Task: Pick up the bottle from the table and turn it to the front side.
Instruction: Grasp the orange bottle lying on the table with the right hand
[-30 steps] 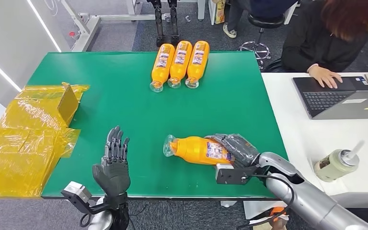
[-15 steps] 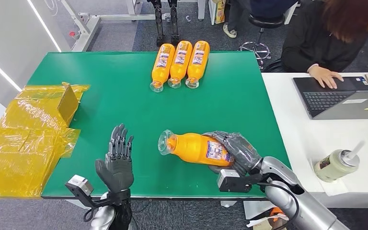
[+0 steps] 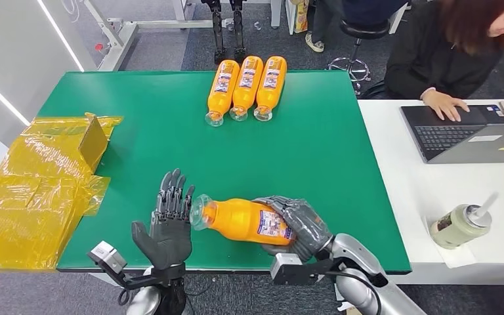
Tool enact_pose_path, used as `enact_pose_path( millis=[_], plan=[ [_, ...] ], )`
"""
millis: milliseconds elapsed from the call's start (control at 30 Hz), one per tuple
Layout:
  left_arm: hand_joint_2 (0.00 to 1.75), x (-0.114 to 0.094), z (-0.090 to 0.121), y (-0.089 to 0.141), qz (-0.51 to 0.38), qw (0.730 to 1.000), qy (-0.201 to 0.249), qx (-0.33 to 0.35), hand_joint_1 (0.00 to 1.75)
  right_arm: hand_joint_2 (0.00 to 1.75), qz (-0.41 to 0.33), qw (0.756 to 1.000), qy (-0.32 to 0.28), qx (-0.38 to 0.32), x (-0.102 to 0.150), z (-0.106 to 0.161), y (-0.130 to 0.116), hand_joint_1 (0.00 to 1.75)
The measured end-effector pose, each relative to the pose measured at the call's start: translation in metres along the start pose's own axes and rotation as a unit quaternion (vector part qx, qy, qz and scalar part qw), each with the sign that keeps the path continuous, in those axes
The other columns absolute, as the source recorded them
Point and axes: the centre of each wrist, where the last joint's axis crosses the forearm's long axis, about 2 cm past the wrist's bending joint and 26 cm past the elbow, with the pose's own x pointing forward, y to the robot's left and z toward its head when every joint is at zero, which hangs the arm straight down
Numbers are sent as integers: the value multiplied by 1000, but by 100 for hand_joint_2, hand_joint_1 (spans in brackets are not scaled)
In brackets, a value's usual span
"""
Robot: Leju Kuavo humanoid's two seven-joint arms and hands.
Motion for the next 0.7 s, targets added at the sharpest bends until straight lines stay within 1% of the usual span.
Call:
enact_pose_path(
  millis=[200,700],
  plan=[
    [0,0,-4,-11,-12,999,1,-31,0,175,-29,999,-9,-13,23,-15,19,175],
    [0,2,-11,-19,-15,998,-4,-57,0,175,-44,998,-28,-16,52,-44,29,175]
  ],
)
